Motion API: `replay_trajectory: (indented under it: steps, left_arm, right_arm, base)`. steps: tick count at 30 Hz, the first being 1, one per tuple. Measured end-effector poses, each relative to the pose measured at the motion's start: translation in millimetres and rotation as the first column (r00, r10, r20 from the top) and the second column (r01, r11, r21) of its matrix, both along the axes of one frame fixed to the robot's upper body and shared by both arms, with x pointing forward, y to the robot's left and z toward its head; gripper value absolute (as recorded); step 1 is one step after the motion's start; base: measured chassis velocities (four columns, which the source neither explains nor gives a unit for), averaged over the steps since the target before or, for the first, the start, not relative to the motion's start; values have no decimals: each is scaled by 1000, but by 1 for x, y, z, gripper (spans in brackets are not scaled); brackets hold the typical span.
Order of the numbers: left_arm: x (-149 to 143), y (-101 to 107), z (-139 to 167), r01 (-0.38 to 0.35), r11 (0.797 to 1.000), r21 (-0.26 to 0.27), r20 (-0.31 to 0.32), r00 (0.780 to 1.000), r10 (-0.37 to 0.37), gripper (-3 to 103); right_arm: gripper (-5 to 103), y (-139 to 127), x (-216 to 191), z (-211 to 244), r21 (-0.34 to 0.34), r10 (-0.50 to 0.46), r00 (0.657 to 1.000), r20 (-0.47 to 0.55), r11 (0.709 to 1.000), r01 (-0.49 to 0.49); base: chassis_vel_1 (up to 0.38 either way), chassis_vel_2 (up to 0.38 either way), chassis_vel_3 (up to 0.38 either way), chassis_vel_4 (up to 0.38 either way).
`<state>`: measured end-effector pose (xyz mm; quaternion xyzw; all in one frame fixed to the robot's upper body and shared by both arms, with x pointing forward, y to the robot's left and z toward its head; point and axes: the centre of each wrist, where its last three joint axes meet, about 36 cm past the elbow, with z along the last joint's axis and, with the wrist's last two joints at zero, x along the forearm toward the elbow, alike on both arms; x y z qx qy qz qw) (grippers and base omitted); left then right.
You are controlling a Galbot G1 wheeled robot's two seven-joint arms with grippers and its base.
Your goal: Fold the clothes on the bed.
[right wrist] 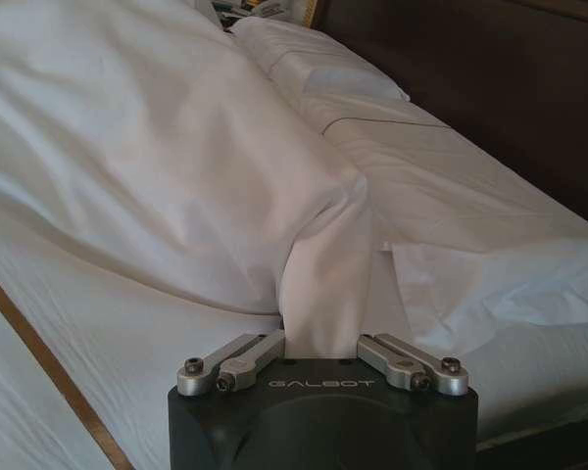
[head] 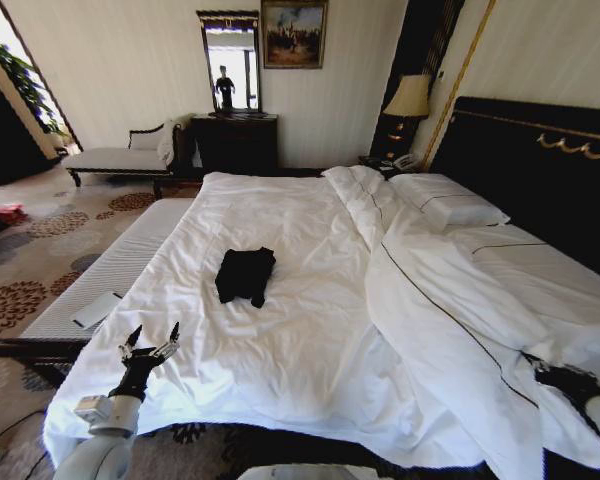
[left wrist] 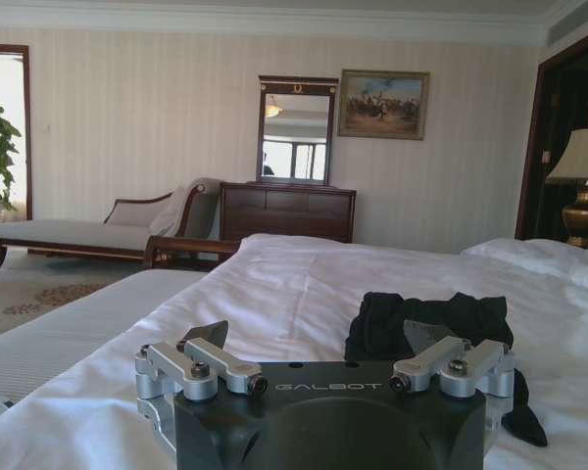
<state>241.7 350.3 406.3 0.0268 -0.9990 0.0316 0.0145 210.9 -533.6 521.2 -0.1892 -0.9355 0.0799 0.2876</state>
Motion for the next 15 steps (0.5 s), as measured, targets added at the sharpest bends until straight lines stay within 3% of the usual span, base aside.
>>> replay_trajectory:
  steps: [7,15]
  left_arm:
    - [2,1,-4,0,1000,-2,-2,1000,0,100]
    - [4,1,-5,3,1000,-1,-3,1000,-3,100]
  right_arm:
    - [3,-19,-28,-8,13,-95,995,16,995,94]
    - [3,-20,-49,-25,-30,-136,991,-9,990,135]
  base:
    - [0,0,0,0]
    - [0,0,0,0]
